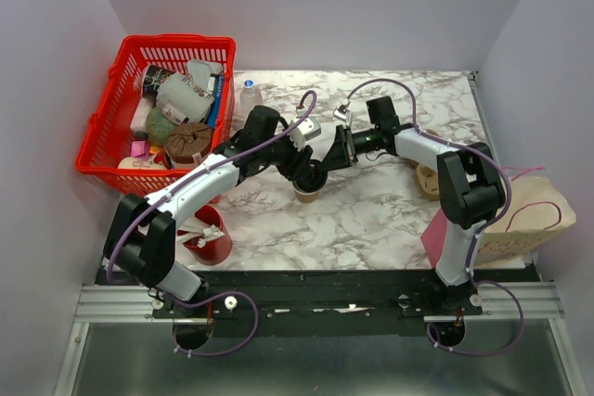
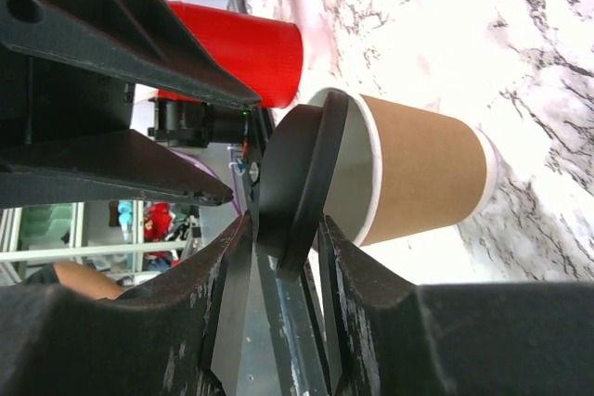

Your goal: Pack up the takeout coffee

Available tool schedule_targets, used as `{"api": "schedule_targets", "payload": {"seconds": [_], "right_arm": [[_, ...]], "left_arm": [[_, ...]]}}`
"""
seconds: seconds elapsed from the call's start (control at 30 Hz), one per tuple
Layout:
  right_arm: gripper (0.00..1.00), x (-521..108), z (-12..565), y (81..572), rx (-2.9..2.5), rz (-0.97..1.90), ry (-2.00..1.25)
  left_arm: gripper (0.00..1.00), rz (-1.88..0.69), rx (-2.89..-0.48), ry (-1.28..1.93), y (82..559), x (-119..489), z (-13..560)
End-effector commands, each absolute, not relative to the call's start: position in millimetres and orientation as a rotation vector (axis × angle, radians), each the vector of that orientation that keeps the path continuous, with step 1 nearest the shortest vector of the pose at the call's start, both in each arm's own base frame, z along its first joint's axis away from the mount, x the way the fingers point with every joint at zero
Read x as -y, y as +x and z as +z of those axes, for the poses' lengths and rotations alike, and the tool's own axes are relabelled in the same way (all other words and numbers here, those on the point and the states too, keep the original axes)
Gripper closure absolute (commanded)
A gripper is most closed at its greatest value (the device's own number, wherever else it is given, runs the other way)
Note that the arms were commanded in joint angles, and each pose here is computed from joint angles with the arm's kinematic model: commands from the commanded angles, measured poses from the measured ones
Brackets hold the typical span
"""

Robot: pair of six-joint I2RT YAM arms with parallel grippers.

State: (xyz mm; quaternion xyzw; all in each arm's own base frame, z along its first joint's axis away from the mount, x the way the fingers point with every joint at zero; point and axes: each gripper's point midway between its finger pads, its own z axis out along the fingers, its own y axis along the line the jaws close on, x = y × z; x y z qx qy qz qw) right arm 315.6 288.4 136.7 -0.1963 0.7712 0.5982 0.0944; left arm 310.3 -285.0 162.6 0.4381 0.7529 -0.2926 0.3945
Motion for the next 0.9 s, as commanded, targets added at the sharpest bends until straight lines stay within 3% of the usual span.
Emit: {"api": "schedule_targets", "payload": {"seconds": [0.0,0.87], "right_arm": [[0.57,-286,128,327,-2.319,1.678,-0.579],[0.56,-284,115,331,-2.363,1.599,-0.583]], "left_arm": [[0.44,-0.775,-1.879,1.127,308,292,167],[0.44,-0.618,-1.981,1.034,313,259,155]]}}
